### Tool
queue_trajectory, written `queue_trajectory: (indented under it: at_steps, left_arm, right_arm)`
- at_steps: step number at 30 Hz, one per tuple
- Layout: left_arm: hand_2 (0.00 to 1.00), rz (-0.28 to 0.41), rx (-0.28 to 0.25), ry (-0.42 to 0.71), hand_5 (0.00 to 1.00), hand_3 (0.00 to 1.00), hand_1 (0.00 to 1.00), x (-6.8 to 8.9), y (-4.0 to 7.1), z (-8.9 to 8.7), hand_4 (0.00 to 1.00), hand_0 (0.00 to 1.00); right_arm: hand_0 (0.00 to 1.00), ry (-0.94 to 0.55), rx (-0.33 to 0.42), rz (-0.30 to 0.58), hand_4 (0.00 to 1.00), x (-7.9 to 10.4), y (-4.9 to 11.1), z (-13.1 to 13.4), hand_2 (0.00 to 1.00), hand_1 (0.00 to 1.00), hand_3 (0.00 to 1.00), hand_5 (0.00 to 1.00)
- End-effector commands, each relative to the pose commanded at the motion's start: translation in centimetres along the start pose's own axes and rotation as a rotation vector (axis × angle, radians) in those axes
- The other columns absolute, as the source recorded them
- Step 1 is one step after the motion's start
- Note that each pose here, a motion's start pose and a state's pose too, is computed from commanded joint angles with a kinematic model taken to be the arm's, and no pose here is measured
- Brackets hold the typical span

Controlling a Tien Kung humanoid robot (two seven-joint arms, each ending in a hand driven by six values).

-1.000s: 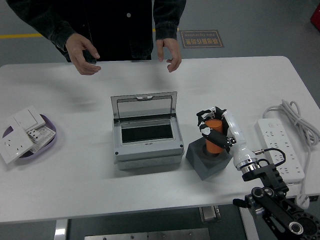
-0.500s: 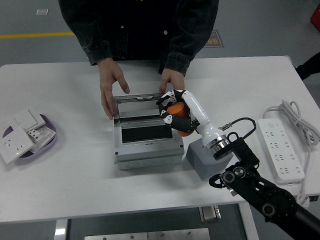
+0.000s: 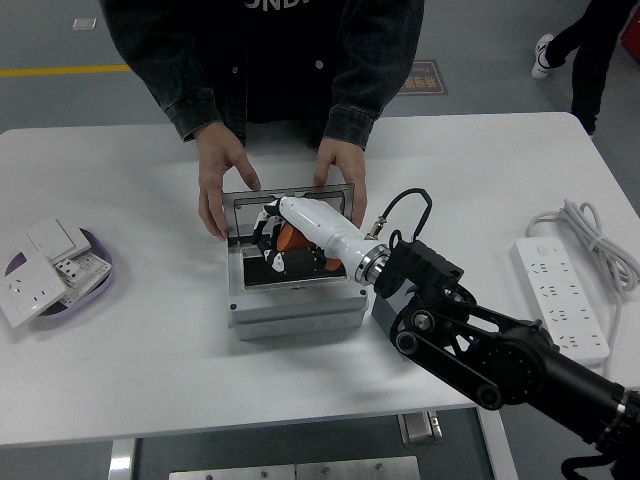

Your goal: Pick up the cylinder from the cube,place it in the box,flap close box

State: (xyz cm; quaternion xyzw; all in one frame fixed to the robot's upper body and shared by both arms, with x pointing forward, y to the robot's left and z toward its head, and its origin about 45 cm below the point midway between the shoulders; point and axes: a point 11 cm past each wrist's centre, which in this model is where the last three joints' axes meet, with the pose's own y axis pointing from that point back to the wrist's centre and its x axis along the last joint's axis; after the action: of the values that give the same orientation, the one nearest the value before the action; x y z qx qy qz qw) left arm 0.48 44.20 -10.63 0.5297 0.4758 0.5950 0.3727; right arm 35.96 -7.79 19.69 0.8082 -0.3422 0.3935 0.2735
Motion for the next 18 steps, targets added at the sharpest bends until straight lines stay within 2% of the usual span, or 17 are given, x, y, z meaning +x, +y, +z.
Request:
queue_trajectory:
  at_steps: [3, 4, 9, 10, 15, 16, 18]
  left_arm:
    - [0.581, 0.0, 0.001, -0.001, 0.303, 0.689, 0.661, 0.01, 0.0, -0.02, 0.724, 0.634]
    - [0.581, 0.0, 0.001, -0.001, 0.309, 0.69, 0.661, 0.01, 0.0, -0.04, 0.725, 0.634]
    - [0.581, 0.0, 0.002, -0.002, 0.309, 0.69, 0.661, 0.01, 0.0, -0.04, 0.725, 0.634]
    - [0.582, 0.0, 0.002, -0.002, 0.312, 0.69, 0.661, 0.01, 0.0, -0.02, 0.727, 0.633]
    - [0.582, 0.001, -0.001, -0.004, 0.312, 0.69, 0.661, 0.04, 0.02, 0.13, 0.727, 0.633]
    - [0.583, 0.001, -0.001, -0.004, 0.313, 0.691, 0.661, 0.04, 0.02, 0.15, 0.727, 0.634]
    - [0.583, 0.001, -0.002, -0.005, 0.313, 0.691, 0.661, 0.05, 0.03, 0.19, 0.727, 0.634]
  right_arm:
    - [0.18, 0.083, -0.011, -0.024, 0.002, 0.22, -0.39, -0.09, 0.264, 0.223, 0.214, 0.002]
    - [0.309, 0.11, -0.013, -0.027, 0.005, 0.34, -0.5, -0.12, 0.379, 0.344, 0.374, 0.002]
    - [0.309, 0.159, -0.016, -0.041, 0.005, 0.38, -0.73, -0.13, 0.379, 0.344, 0.374, 0.002]
    - [0.689, 0.162, -0.015, -0.044, 0.438, 0.33, -0.75, -0.12, 0.62, 0.646, 0.664, 0.002]
    - [0.689, 0.167, -0.006, -0.06, 0.438, 0.0, -0.81, -0.12, 0.62, 0.646, 0.664, 0.002]
    - [0.717, 0.167, -0.004, -0.062, 0.459, -0.03, -0.82, -0.13, 0.681, 0.674, 0.699, 0.002]
    - [0.717, 0.167, -0.001, -0.065, 0.459, -0.09, -0.82, -0.13, 0.681, 0.674, 0.699, 0.002]
